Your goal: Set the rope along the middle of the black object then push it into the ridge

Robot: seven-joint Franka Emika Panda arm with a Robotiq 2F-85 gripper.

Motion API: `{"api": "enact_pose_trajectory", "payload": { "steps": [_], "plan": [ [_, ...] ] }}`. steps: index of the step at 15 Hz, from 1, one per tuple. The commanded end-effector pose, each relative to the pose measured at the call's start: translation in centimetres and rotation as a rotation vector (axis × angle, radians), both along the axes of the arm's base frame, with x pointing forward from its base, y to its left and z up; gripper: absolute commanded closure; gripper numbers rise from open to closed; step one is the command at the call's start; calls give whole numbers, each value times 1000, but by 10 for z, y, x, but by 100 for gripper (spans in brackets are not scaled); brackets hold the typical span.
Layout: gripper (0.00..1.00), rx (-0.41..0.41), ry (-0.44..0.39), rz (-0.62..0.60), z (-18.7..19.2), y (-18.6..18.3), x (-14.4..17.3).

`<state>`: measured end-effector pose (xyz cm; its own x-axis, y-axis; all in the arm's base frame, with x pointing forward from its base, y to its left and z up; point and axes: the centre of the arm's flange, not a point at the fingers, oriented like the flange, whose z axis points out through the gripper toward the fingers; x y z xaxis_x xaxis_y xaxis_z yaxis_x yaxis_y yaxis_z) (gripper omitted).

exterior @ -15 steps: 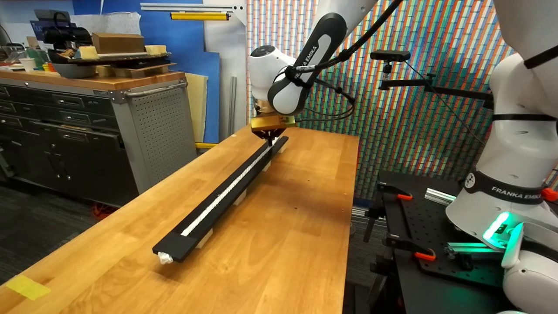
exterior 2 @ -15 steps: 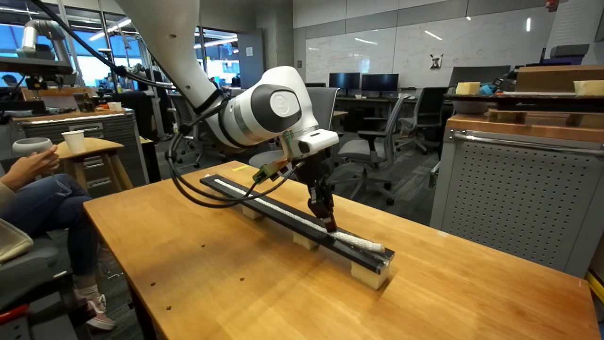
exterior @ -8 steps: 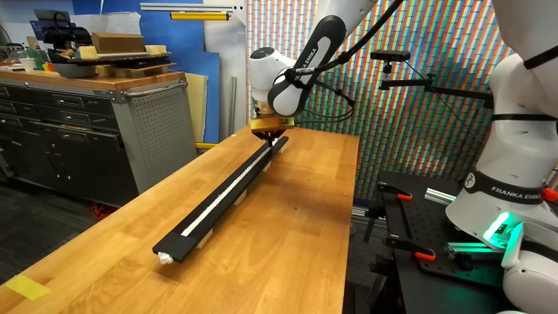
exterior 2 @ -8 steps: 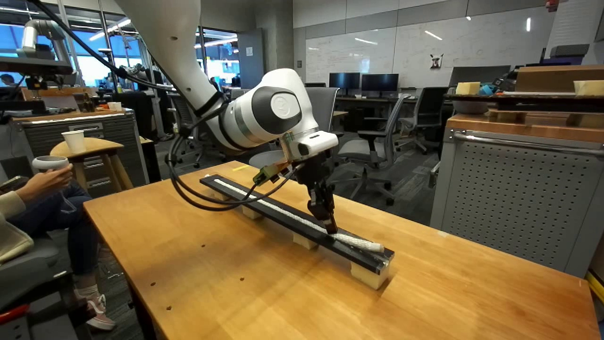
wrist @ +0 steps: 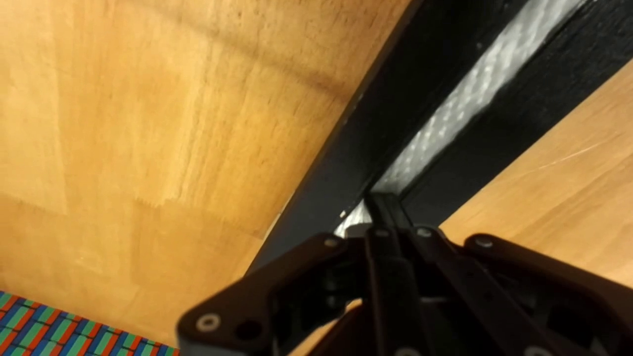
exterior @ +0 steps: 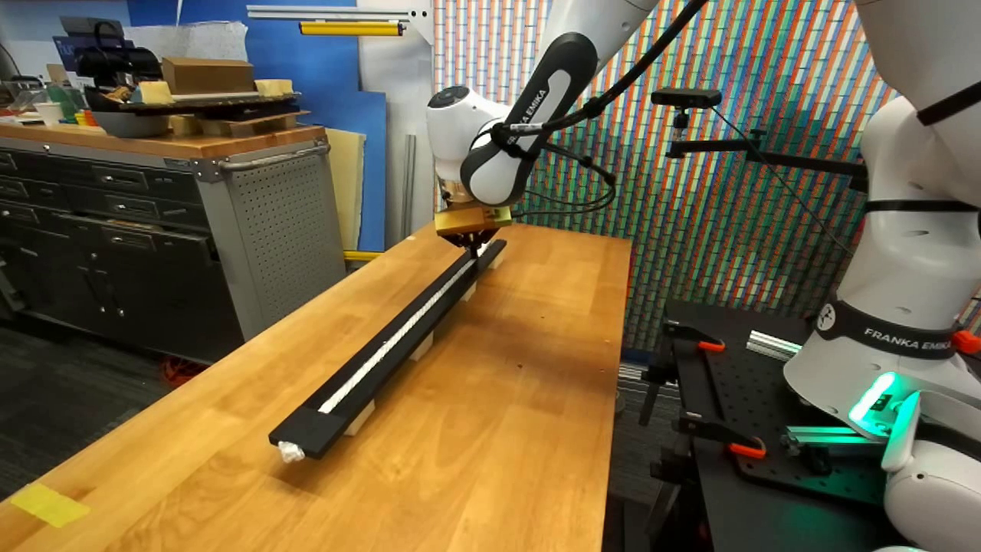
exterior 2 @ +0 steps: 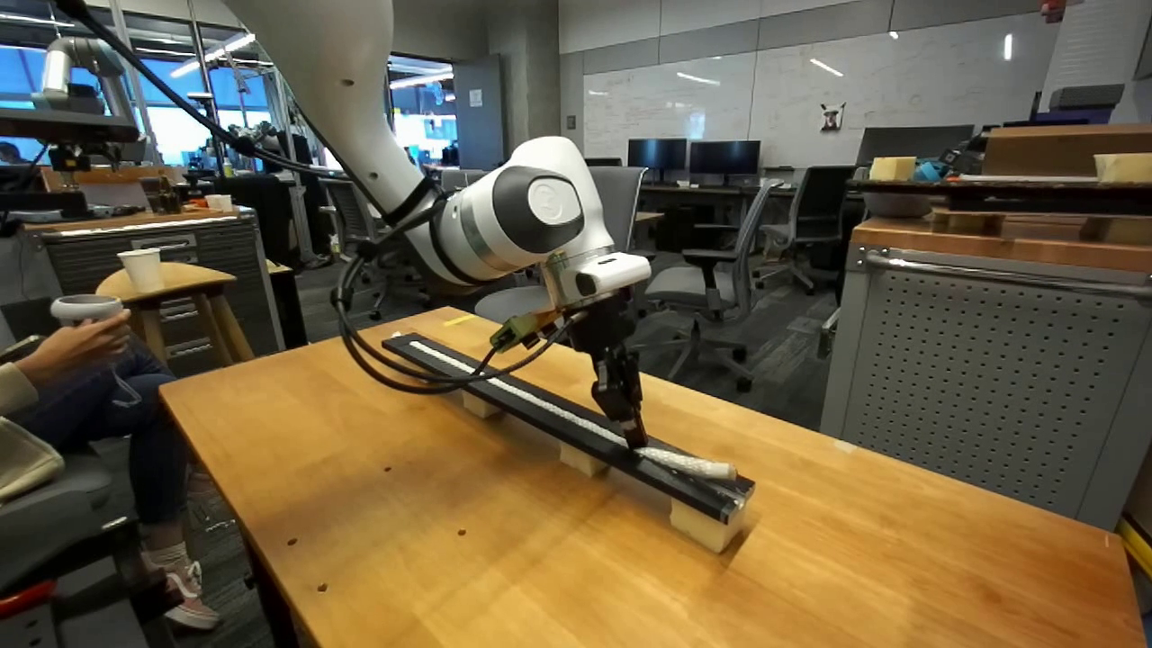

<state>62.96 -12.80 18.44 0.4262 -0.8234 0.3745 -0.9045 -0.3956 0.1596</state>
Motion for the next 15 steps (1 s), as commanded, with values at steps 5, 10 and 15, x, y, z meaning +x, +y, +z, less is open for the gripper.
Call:
{"api": "enact_pose_trajectory", "payload": {
  "steps": [5,10,15],
  "plan": [
    [100,-38,-49,-61,-1,-8,-8],
    [100,-62,-77,-108,-1,-13,-7],
    [100,-94,-94,-162,3,-29,-9]
  ]
}}
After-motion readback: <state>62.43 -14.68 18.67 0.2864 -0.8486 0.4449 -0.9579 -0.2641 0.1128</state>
